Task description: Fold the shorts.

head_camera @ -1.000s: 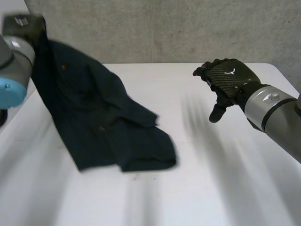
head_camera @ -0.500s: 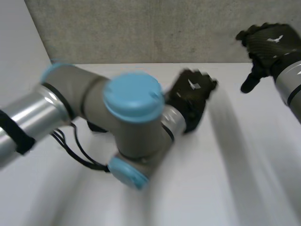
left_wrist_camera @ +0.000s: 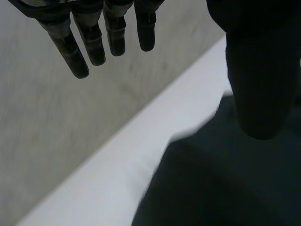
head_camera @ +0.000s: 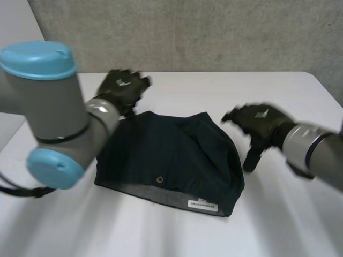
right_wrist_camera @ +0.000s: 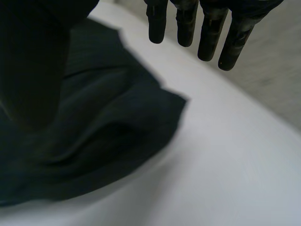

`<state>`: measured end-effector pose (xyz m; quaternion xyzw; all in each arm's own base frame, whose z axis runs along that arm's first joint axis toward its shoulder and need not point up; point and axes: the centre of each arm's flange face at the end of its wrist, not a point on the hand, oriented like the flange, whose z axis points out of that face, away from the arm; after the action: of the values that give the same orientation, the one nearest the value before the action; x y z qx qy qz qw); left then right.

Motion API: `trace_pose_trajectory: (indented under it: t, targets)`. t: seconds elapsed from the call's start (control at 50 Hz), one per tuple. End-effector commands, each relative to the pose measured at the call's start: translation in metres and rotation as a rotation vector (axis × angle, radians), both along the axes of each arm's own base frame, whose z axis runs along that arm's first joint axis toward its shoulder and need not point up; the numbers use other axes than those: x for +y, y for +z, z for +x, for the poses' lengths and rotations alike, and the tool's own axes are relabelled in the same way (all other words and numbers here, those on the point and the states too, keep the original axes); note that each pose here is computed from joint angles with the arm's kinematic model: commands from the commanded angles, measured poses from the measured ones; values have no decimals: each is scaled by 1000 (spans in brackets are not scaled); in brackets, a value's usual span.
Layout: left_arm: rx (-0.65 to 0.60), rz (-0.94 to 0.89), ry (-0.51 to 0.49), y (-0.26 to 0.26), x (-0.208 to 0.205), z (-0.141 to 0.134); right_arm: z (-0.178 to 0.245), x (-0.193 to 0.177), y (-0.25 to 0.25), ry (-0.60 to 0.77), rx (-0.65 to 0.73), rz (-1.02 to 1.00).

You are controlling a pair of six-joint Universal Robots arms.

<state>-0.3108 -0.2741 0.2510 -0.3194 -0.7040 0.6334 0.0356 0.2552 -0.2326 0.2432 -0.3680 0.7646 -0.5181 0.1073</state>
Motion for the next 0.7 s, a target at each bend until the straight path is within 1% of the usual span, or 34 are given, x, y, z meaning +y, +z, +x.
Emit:
trace_pose_trajectory:
  t: [0.02, 0.04, 0.1, 0.16, 0.24, 0.26, 0.32, 0.38, 0.48, 0.54, 0.56, 0.62, 0.64, 0.68, 0.7]
  targets:
    - [-91, 184, 157, -41, -25, 57, 17, 41, -57, 107, 0, 27]
    - [-96, 199, 174, -46, -27, 63, 17, 45, -61, 114, 2, 23]
    - [-106, 221, 184, -56, -30, 65, 23, 59, -79, 154, 5, 10]
    - [-139, 271, 183, -80, -35, 65, 29, 66, -91, 165, 15, 0]
    - [-180, 330, 171, -106, -33, 64, 26, 58, -103, 66, 61, -47]
    - [-184, 338, 168, -109, -31, 63, 24, 51, -104, 17, 74, -78]
    - [-194, 359, 154, -116, -27, 60, 21, 45, -101, -31, 81, -128]
    - [-198, 365, 140, -117, -21, 56, 22, 40, -99, -19, 103, -189]
    - [-191, 348, 136, -107, -13, 53, 24, 28, -94, 11, 193, -291]
    - [-174, 336, 129, -93, 0, 54, 26, 9, -85, 17, 249, -376]
    - [-168, 335, 126, -89, 5, 55, 26, -7, -84, 11, 289, -416]
    - [-122, 328, 98, -74, 30, 51, 24, -36, -79, -12, 343, -482]
    - [-89, 326, 74, -66, 46, 46, 26, -53, -76, -22, 366, -526]
    - [-48, 328, 51, -59, 61, 40, 28, -71, -71, -34, 379, -567]
    - [-26, 329, 40, -56, 68, 38, 32, -87, -68, -36, 381, -604]
